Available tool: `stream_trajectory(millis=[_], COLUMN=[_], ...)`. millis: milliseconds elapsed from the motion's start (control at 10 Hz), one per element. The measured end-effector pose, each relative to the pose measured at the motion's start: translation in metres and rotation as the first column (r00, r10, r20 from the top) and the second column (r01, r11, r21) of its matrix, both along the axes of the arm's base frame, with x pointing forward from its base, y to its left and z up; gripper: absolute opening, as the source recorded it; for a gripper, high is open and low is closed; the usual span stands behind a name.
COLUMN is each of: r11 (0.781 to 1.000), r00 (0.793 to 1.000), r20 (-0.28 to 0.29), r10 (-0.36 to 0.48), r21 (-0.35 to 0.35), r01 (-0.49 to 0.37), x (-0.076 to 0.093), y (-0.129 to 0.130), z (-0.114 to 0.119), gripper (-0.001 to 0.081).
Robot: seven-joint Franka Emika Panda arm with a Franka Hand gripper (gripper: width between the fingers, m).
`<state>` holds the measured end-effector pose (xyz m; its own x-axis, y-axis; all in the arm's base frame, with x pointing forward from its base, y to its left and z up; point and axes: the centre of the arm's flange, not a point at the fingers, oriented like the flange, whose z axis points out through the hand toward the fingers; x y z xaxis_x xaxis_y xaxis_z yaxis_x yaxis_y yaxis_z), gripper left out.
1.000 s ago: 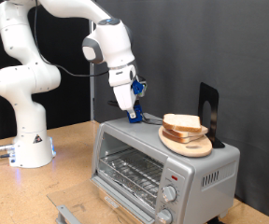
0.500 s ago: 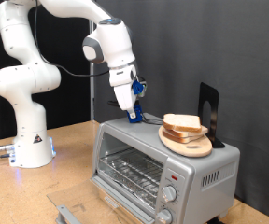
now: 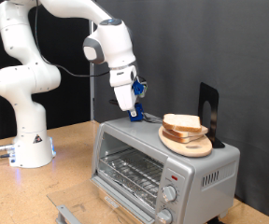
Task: Make a piece of toast with the oven
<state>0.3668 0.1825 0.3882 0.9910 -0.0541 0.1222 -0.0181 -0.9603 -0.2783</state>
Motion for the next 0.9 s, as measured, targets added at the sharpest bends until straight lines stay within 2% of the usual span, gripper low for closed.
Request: stream_trajectory(millis=[900], r11=[1.0], r00=[1.0], r20=[0.002], r10=[-0.004], r21=[-0.003], r01=[0.005], x=[-0.0017], y=[0.0051], z=[-0.0009], gripper=[0.0366])
